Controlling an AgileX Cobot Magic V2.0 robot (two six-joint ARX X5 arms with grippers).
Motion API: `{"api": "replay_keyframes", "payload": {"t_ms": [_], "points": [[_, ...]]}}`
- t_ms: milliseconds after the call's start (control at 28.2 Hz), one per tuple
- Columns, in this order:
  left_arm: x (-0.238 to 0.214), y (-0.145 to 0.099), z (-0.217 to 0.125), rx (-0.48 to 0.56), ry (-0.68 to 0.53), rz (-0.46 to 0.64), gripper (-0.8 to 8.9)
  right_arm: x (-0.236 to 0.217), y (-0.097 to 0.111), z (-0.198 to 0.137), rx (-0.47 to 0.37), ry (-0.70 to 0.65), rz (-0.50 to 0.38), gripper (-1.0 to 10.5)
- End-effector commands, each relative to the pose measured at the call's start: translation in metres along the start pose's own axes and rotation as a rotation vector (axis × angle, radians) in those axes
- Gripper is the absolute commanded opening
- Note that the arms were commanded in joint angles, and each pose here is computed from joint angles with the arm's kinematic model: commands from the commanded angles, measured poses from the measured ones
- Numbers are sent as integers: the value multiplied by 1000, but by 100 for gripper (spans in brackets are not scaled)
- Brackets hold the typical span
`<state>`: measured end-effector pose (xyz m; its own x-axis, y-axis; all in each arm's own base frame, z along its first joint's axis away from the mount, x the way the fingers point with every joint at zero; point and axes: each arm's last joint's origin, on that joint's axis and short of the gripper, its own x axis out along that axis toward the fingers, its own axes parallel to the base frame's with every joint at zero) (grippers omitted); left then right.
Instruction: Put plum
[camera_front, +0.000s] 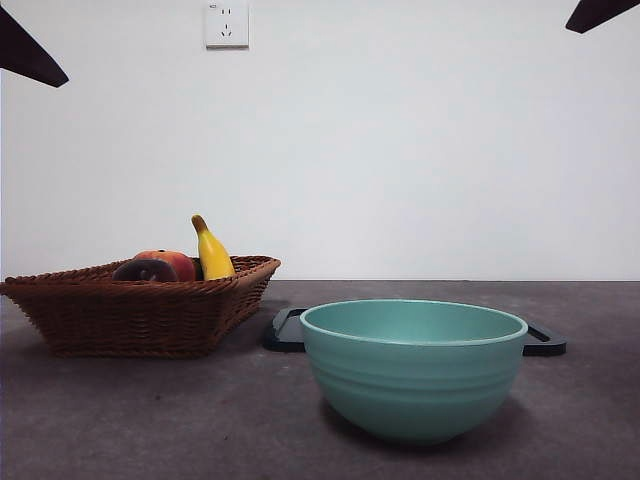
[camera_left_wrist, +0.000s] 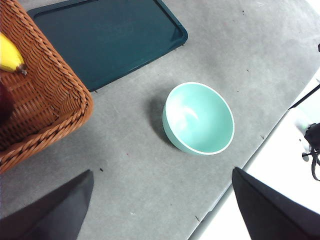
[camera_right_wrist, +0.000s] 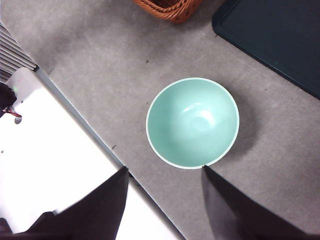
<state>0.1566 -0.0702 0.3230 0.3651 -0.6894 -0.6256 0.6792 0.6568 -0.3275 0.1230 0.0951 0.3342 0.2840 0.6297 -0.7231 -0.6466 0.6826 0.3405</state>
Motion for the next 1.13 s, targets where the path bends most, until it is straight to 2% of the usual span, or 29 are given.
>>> {"api": "replay_keyframes", "payload": {"t_ms": [35,283,390,496,531,1133], "points": [[-1,-1,4,28,-11,-8,436,-1,2,4,-27,-8,11,232],[-1,-1,4,28,-11,-8,412,-1,2,4,-27,-8,11,230],[-1,-1,4,28,-11,-8,255,-1,2,3,-26,-7,11,172],[-1,-1,4,28,-11,-8,69,-1,2,3,-27,-7,10,13],[-1,-1,4,28,-11,-8,9,-1,2,3,-30,-7,10,5],[-1,-1,4,29,-12,-8,7,-1,2,4,-34,-10,7,5]]}}
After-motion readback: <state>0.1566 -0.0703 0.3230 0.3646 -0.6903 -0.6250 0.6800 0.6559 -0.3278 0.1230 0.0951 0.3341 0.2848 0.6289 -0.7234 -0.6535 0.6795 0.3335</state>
